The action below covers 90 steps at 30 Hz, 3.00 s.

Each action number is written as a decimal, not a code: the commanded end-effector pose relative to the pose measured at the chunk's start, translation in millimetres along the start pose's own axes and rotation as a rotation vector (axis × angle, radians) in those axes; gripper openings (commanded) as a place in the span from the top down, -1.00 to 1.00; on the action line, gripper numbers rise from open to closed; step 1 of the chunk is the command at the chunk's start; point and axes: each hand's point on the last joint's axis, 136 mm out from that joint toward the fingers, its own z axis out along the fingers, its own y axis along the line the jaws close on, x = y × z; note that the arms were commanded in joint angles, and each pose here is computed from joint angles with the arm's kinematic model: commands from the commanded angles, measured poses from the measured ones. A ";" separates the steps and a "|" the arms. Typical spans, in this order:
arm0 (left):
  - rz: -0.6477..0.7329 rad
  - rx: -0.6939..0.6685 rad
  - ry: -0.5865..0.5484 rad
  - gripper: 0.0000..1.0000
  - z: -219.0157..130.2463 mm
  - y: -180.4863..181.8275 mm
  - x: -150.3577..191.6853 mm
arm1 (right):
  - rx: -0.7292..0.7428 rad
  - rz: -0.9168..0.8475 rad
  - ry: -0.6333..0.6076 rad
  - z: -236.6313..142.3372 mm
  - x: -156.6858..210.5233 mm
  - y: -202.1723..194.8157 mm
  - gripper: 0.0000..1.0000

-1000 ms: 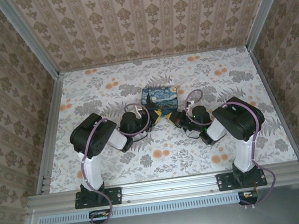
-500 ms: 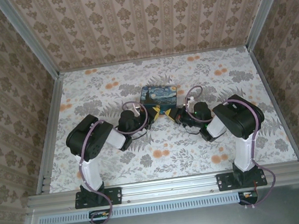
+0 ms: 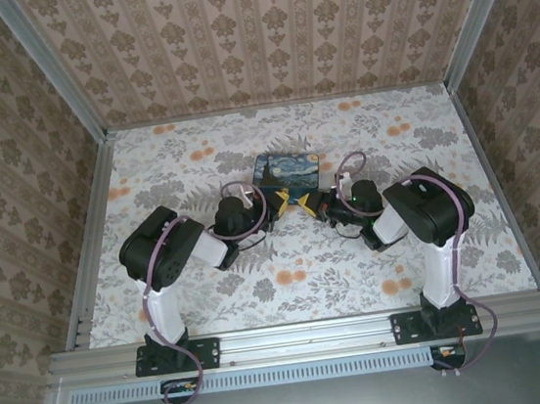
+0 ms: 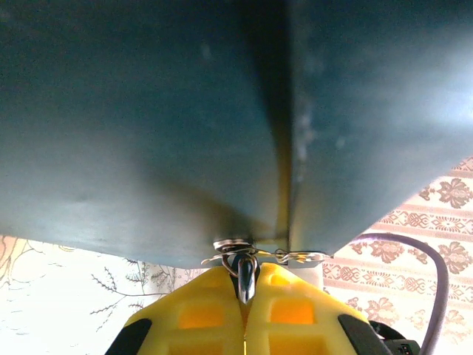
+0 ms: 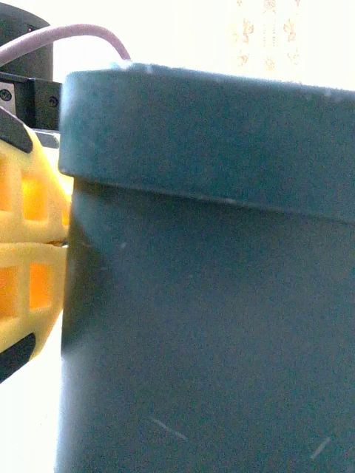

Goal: Unlock a padlock with a key

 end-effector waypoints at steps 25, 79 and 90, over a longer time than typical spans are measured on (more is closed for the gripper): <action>0.093 0.224 0.298 1.00 0.3 -80.1 67.7 | -0.053 0.006 0.093 16.5 -15.9 1.8 1.00; 0.054 0.123 0.269 1.00 20.0 -31.7 64.9 | -0.038 0.041 0.133 22.0 -3.1 19.1 0.28; 0.068 0.067 0.177 1.00 19.4 -2.4 28.7 | 0.090 -0.041 0.133 -21.0 12.9 -10.4 -0.38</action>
